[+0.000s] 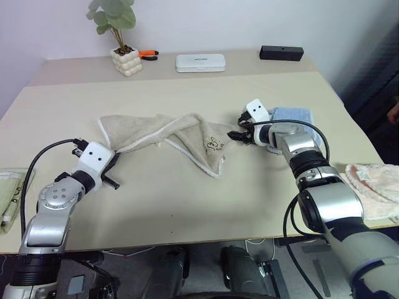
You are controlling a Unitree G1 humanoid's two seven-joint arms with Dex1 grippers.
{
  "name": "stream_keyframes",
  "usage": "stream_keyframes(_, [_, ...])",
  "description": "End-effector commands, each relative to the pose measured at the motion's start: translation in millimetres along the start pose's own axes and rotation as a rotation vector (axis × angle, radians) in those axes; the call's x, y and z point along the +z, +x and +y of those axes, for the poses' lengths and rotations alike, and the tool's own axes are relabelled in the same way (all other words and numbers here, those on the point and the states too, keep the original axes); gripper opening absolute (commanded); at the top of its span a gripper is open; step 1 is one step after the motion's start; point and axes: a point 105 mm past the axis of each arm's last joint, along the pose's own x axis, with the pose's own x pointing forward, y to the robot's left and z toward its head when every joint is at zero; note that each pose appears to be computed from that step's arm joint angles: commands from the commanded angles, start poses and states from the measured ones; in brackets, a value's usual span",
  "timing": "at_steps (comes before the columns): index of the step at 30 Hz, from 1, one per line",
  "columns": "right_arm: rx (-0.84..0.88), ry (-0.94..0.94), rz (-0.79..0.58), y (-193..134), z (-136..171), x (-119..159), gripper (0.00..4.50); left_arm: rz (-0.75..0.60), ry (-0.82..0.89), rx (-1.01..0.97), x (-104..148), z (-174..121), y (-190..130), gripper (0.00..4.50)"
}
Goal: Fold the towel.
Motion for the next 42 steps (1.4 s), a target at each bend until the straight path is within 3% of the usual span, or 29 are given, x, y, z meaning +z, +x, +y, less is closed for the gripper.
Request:
stream_keyframes(1, [0.009, -0.03, -0.018, 0.3, -0.2, 11.3, 1.62, -0.031, 0.009, 0.022, 9.1, 3.6, -3.3, 0.0])
stream_keyframes(4, [0.014, -0.044, -0.029, -0.3, -0.5, 15.4, 0.09, -0.031, 0.007, 0.013, 8.3, 1.5, -3.0, 0.0])
stream_keyframes(7, [-0.027, -0.061, -0.055, -3.3, -8.0, 22.1, 0.03, -0.032, 0.009, 0.012, 8.4, 1.9, -2.5, 0.0])
stream_keyframes(11, [-0.148, -0.153, -0.165, -16.5, -28.1, 54.5, 0.03, -0.1, -0.015, 0.069, 25.0, 19.9, 9.0, 0.0])
stream_keyframes(15, [-0.31, -0.298, -0.388, -47.9, -47.7, 126.2, 0.03, -0.262, -0.006, 0.309, 78.2, 88.8, 29.1, 0.0])
stream_keyframes(19, [-0.401, -0.398, -0.585, -88.2, -54.1, 188.4, 0.03, -0.48, -0.035, 0.578, 138.6, 160.9, 6.5, 0.0])
stream_keyframes(21, [-0.379, -0.43, -0.67, -104.2, -49.0, 208.7, 0.03, -0.545, -0.056, 0.619, 153.1, 178.8, -7.9, 0.0])
stream_keyframes(23, [-0.306, -0.479, -0.718, -111.3, -37.3, 214.8, 0.03, -0.552, -0.06, 0.58, 151.7, 180.7, -16.0, 0.0])
stream_keyframes(28, [-0.047, -0.553, -0.711, -110.6, 1.7, 182.5, 0.03, -0.42, -0.036, 0.364, 102.1, 147.0, -31.3, 0.0])
stream_keyframes(32, [0.202, -0.544, -0.548, -111.0, 39.0, 113.5, 0.03, -0.221, -0.092, 0.177, 43.0, 100.2, -60.2, 0.0])
stream_keyframes(35, [0.354, -0.495, -0.394, -124.6, 57.7, 65.0, 0.03, -0.094, -0.134, 0.055, 15.2, 68.5, -88.9, 0.0])
stream_keyframes(38, [0.477, -0.451, -0.256, -143.6, 69.6, 29.5, 0.03, 0.018, -0.209, -0.065, -0.3, 43.3, -117.3, 0.0])
stream_keyframes(42, [0.54, -0.412, -0.194, -156.9, 75.3, 15.6, 0.03, 0.106, -0.256, -0.137, -10.2, 29.7, -137.8, 0.0])
